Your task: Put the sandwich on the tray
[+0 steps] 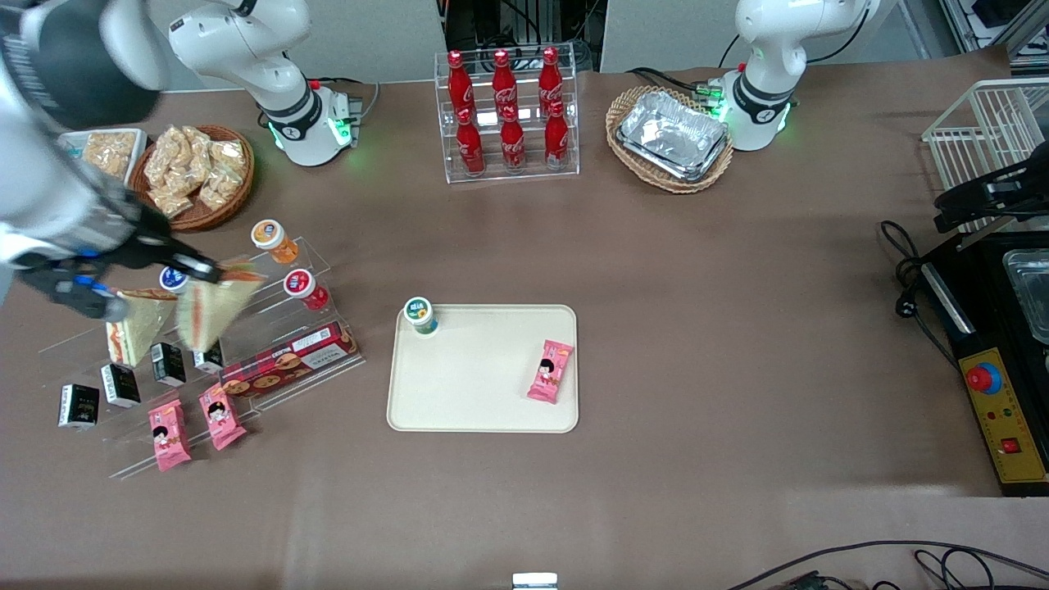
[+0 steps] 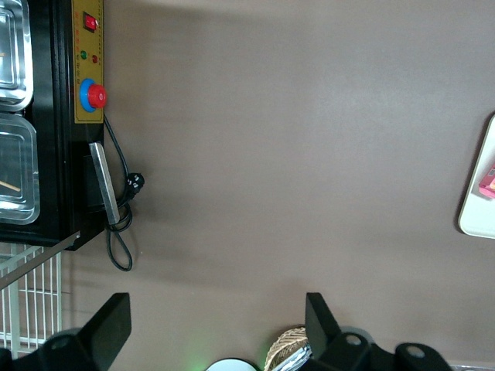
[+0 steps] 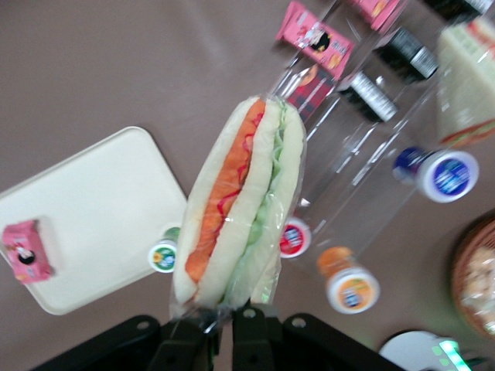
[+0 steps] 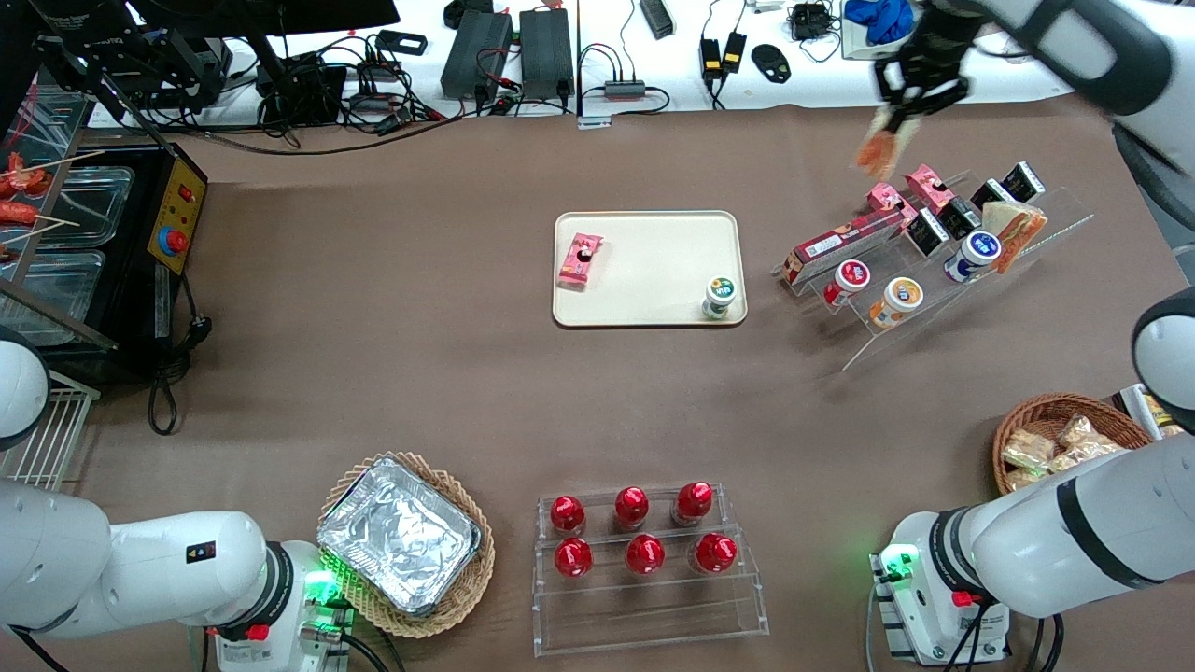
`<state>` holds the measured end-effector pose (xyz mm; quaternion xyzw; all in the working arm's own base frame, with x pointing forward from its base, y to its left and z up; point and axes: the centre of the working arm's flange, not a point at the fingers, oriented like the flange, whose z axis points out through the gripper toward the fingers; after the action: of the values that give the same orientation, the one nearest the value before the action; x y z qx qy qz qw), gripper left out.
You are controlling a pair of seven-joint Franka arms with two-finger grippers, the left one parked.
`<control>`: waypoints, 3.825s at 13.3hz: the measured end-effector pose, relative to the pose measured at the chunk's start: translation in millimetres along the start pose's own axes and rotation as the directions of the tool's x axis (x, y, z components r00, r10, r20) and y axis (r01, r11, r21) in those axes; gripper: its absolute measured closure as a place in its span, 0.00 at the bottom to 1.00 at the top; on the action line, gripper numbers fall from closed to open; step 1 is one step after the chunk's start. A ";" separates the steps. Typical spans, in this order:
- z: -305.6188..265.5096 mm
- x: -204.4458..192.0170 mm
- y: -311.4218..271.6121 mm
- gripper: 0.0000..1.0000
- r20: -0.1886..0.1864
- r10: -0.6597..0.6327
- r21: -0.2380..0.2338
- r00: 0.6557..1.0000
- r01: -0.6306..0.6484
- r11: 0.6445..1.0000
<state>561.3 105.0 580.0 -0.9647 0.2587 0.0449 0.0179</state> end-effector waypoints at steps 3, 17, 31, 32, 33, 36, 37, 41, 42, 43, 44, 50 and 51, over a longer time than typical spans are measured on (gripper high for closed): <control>37.5 -29.3 -72.4 0.92 -0.037 0.142 0.001 0.989 -0.142 0.990; 249.9 -68.2 -247.6 0.92 -0.098 0.633 0.159 0.768 -0.616 0.771; 330.1 -68.0 -287.2 0.71 -0.045 0.750 0.227 0.660 -0.724 0.651; 332.8 -67.5 -287.3 0.60 -0.045 0.752 0.229 0.657 -0.726 0.648; 333.7 -67.3 -287.2 0.50 -0.045 0.753 0.229 0.657 -0.727 0.648; 322.1 -66.2 -291.6 0.20 -0.037 0.752 0.250 0.658 -0.722 0.645; 307.4 -65.4 -295.1 0.09 -0.027 0.751 0.273 0.660 -0.718 0.640; 186.1 -56.1 -274.6 0.00 0.004 0.737 0.308 0.676 -0.702 0.642; 149.1 -47.2 -255.4 0.00 -0.005 0.703 0.295 0.711 -0.671 0.681; 114.7 -34.7 -231.2 0.00 -0.018 0.653 0.280 0.757 -0.623 0.731; 84.7 -19.3 -203.6 0.00 -0.035 0.587 0.265 0.809 -0.558 0.786; 14.2 60.8 -59.3 0.00 -0.139 0.101 0.086 0.985 -0.089 0.992; 8.1 68.9 -41.5 0.00 -0.144 0.036 0.063 0.989 -0.027 0.998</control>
<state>640.9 107.1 565.8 -0.9603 0.2757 -0.0328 0.0275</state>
